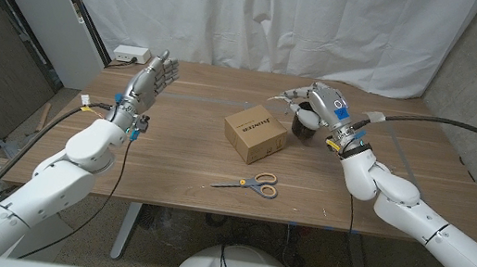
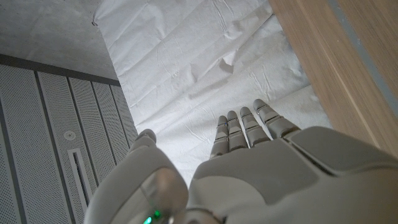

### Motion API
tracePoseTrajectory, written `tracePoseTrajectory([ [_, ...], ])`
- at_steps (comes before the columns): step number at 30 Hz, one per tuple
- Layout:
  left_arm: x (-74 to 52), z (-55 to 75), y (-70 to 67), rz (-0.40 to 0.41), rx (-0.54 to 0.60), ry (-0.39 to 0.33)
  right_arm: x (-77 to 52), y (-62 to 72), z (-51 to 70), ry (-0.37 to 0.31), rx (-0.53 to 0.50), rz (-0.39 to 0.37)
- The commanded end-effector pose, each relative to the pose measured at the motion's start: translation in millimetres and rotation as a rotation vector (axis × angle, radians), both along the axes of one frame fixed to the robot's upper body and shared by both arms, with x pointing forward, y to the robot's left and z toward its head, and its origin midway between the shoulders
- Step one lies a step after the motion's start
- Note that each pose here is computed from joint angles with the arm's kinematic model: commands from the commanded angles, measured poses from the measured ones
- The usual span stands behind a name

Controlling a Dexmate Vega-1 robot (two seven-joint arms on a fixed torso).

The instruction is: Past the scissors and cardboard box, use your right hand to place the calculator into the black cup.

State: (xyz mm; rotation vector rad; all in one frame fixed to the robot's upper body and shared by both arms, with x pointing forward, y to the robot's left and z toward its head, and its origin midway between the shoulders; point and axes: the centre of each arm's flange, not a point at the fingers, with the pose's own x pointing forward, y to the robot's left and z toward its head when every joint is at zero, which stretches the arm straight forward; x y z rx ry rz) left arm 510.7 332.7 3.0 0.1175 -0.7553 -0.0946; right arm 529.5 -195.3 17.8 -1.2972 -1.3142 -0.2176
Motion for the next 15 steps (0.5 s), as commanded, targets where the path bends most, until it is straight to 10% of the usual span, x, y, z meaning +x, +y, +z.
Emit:
tracePoseTrajectory([
  [1,-4.2,-1.7,7.1,0.007,-0.018,-0.017,6.4,-3.5,13.4,0.039,0.039,-0.012],
  [15,-0.5,-7.1,11.4,0.01,-0.037,-0.016,13.4,-11.3,27.3,0.079,0.054,-0.055],
])
